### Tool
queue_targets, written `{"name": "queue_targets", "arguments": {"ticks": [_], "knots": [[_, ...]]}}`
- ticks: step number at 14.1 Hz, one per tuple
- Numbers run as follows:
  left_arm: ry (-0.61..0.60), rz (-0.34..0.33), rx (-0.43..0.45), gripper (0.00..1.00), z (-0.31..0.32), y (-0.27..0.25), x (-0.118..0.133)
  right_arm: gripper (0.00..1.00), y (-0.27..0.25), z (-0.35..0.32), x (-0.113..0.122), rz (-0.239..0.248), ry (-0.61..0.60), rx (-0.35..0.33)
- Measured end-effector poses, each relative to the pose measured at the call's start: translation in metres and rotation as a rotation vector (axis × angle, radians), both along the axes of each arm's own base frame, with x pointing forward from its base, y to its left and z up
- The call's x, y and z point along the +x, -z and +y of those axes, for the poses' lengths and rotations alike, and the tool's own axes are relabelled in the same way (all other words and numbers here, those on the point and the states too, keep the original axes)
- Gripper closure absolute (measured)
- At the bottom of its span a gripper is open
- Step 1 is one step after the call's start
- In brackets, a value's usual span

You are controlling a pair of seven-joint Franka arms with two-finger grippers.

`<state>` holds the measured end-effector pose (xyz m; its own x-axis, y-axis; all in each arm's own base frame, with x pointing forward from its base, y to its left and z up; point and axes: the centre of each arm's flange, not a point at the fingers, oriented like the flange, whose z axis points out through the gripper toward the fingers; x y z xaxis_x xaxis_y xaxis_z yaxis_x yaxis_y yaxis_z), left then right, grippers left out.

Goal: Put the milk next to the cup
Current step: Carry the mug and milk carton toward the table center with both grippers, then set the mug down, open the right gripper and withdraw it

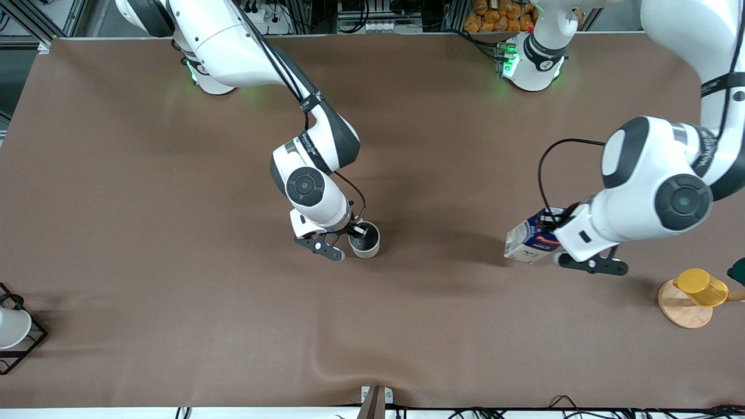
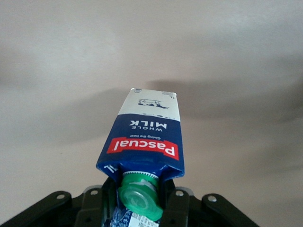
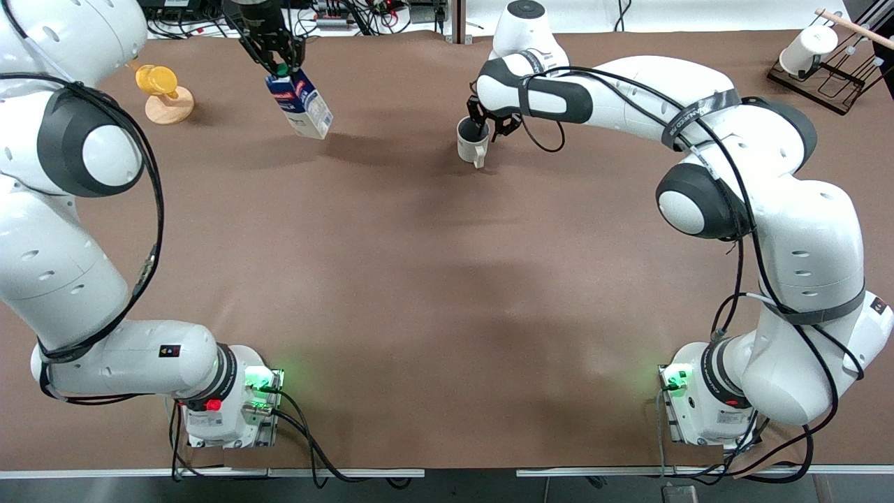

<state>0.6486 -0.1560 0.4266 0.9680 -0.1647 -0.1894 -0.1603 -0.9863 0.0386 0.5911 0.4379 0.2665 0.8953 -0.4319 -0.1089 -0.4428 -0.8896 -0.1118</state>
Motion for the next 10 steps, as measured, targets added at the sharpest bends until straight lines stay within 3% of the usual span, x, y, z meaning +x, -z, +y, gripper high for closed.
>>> {"name": "queue_targets", "arguments": {"ticks": [2,5,8,10], "knots": [[0.001,0.002,0.007,0.61,-0.026,0.001,-0.007,0.35,-0.004,0.000,0.001,0.005,-0.002,-0.002],[-0.018,0.005,0.026,0.61,-0.074,0.002,-0.023,0.02,-0.031,-0.001,0.005,0.049,-0.014,-0.023],[0.006,0.019,0.044,0.61,-0.129,0.012,-0.046,0.00,-0.072,-0.024,0.025,0.084,0.005,-0.031],[0.011,0.032,0.059,0.61,-0.163,0.024,-0.062,0.00,-0.106,-0.056,0.044,0.060,-0.017,-0.010]]}}
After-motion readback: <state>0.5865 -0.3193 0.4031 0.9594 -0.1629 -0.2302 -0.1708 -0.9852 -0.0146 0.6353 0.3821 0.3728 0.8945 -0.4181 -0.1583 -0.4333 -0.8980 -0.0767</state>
